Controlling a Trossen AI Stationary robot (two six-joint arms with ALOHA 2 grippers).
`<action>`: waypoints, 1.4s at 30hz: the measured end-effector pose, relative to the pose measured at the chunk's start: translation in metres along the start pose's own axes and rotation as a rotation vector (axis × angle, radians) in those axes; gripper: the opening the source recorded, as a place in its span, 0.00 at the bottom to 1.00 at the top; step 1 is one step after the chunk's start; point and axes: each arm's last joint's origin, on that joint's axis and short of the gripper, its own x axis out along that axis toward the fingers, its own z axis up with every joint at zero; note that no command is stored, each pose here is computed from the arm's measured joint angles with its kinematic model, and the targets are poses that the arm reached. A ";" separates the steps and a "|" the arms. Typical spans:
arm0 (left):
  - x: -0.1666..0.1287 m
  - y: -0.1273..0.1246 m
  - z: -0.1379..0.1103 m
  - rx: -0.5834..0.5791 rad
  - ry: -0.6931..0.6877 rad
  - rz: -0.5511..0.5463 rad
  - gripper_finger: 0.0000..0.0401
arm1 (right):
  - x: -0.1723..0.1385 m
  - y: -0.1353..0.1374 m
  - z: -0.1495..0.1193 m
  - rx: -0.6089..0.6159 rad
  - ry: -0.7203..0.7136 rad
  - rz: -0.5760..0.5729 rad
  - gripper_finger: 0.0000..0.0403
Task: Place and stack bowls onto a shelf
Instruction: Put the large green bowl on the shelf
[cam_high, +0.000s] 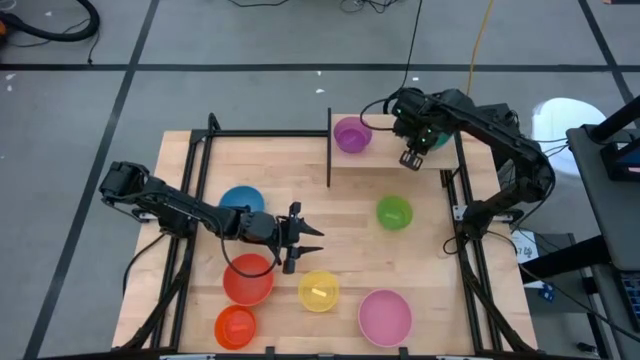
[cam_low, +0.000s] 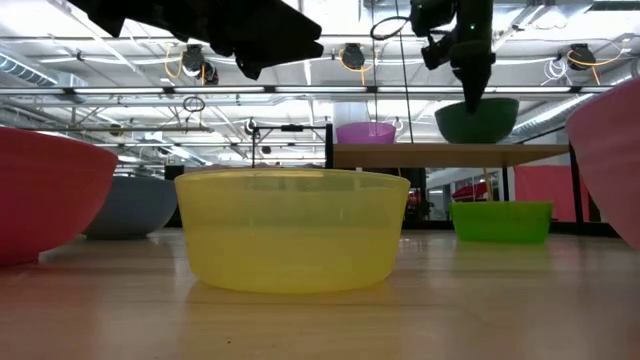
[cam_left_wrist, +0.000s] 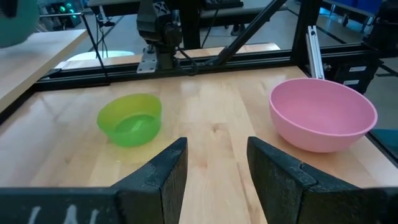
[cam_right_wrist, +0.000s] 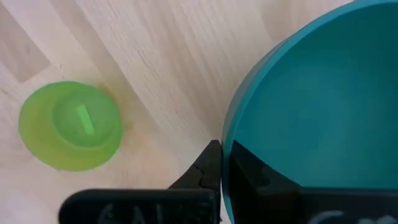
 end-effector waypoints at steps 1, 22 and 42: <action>0.000 0.000 0.000 0.000 0.000 0.000 0.43 | 0.002 0.000 0.000 -0.003 0.005 0.000 0.00; 0.000 0.000 0.000 -0.010 -0.004 0.001 0.43 | 0.024 0.002 0.001 -0.028 0.027 -0.024 0.06; 0.000 0.000 0.000 0.007 -0.003 0.002 0.43 | 0.013 -0.001 0.004 -0.028 -0.011 -0.051 0.07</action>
